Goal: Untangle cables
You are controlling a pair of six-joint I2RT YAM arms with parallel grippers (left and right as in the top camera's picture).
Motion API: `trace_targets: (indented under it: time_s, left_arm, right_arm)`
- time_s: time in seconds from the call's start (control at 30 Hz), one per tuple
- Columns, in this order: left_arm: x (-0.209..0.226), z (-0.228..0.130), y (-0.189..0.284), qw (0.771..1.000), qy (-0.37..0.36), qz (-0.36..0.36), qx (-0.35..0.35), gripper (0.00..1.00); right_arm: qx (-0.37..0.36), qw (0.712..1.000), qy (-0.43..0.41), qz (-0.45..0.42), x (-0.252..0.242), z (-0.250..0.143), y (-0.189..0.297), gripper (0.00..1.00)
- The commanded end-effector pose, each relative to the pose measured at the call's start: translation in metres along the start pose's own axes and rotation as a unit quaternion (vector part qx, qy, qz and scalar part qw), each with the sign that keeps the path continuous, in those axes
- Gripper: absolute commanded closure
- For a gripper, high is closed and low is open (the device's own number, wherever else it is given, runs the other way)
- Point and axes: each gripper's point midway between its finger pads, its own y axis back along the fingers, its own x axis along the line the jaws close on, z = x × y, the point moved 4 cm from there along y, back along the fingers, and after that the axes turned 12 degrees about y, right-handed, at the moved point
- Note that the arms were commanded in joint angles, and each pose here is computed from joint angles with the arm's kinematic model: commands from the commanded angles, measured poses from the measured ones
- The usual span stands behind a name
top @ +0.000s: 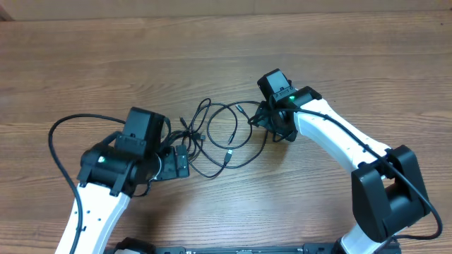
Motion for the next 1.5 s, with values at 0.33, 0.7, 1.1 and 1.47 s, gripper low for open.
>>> trace_targets:
  time_s: [0.33, 0.7, 1.1, 1.47]
  left_arm:
    - [0.005, -0.018, 0.020, 0.999, -0.012, -0.042, -0.018, 0.00]
    - [0.024, -0.040, 0.046, 0.979, -0.027, -0.133, -0.155, 0.00]
    - [0.024, -0.040, 0.045, 0.979, -0.027, -0.132, -0.153, 0.01]
    - [0.023, -0.040, 0.045, 0.979, -0.026, -0.133, -0.153, 0.01]
  right_arm:
    - [0.006, 1.000, 0.005, -0.008, -0.003, -0.004, 0.000, 0.23]
    - [-0.004, 1.000, 0.004, 0.000, 0.001, 0.000, 0.000, 0.19]
    - [-0.008, 1.000, 0.004, -0.005, 0.000, 0.001, 0.000, 0.26]
    - [-0.005, 1.000, 0.015, 0.001, 0.001, 0.000, 0.000, 0.30]
